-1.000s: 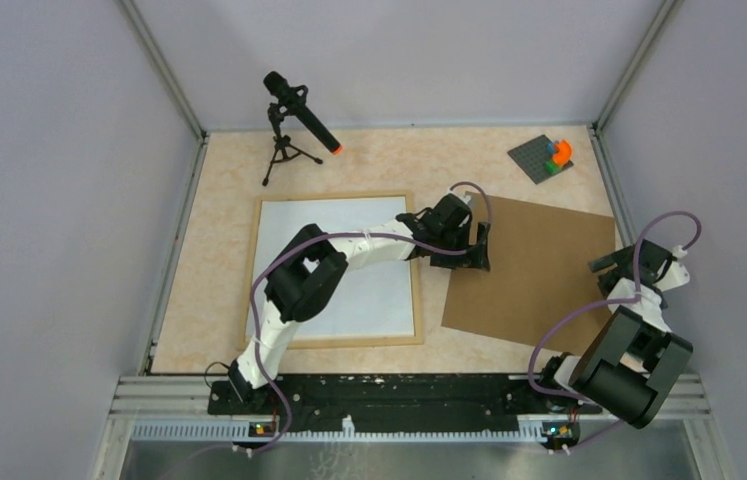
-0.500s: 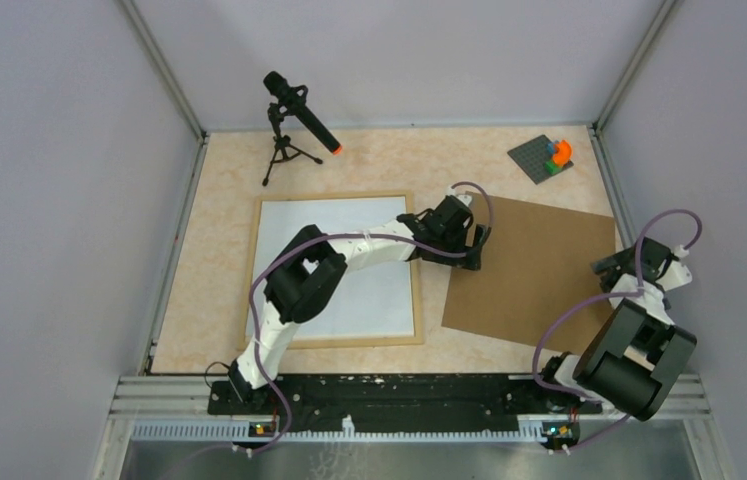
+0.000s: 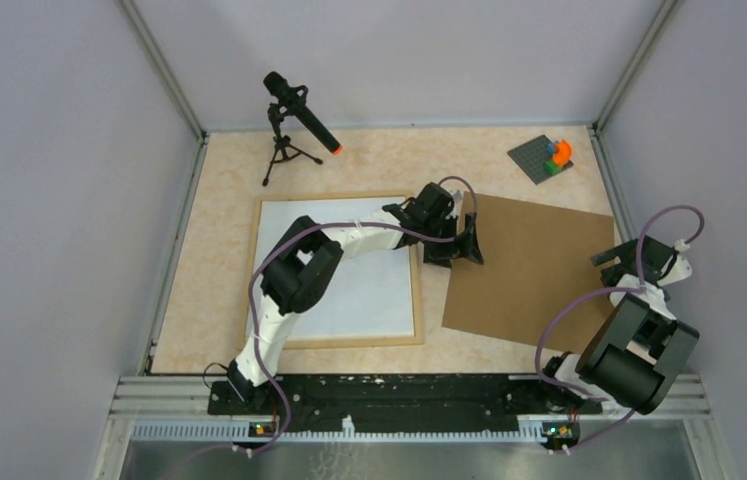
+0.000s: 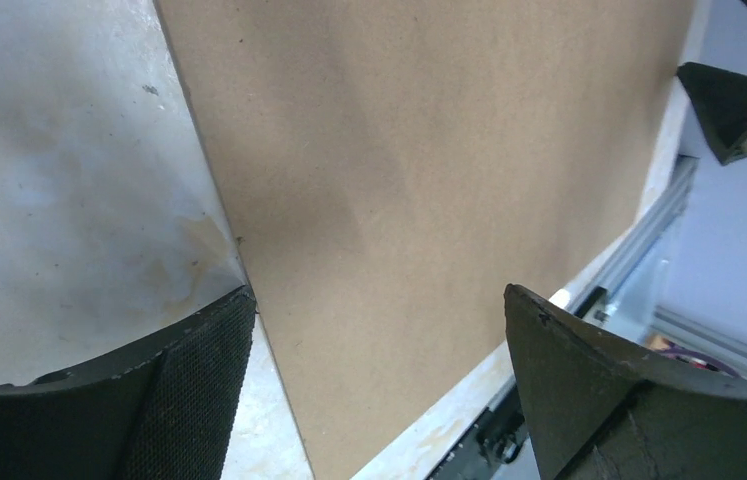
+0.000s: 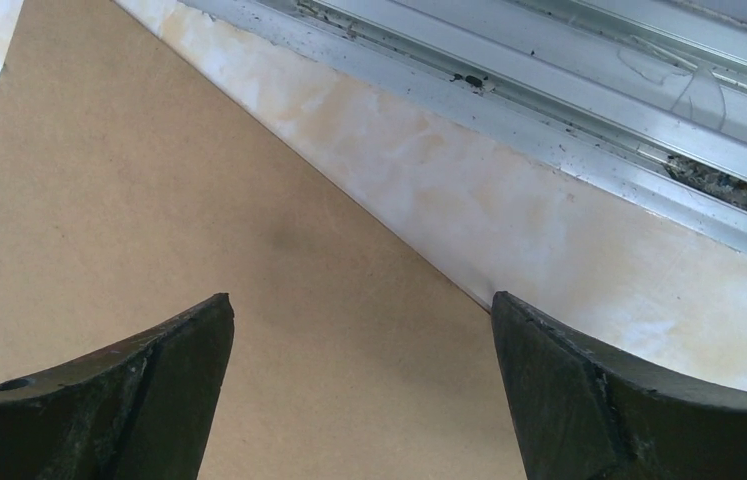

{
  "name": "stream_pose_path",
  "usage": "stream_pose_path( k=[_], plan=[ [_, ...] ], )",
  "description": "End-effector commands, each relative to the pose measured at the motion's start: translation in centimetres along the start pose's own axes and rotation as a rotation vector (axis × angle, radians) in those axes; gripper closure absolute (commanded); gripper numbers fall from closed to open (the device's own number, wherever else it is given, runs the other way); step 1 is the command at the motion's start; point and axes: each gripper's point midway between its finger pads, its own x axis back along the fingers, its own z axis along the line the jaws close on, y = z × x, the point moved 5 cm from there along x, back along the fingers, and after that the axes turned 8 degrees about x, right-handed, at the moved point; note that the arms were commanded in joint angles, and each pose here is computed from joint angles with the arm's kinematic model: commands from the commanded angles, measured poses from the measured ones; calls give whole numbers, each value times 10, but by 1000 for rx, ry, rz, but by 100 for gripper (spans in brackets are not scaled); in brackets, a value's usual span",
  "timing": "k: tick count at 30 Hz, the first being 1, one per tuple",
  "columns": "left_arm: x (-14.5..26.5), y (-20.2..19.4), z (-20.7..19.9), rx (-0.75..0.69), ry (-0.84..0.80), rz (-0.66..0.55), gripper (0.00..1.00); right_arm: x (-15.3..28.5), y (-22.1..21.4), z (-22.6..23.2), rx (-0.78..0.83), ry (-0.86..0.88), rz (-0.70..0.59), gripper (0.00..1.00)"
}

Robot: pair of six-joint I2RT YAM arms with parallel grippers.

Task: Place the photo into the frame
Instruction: Pick up the photo frame item at the center of the board.

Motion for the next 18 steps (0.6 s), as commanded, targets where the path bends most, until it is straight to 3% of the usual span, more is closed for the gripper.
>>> stream_pose_path(
  k=[1, 10, 18],
  plan=[
    [-8, -17, -17, 82, -182, 160, 5, 4, -47, 4, -22, 102, 206, 4],
    [42, 9, -74, 17, -373, 92, 6, 7, -72, 7, -35, 178, 283, 5],
    [89, 7, -76, 39, -385, -1, 6, 16, -91, 21, 34, 227, 327, 6]
  ],
)
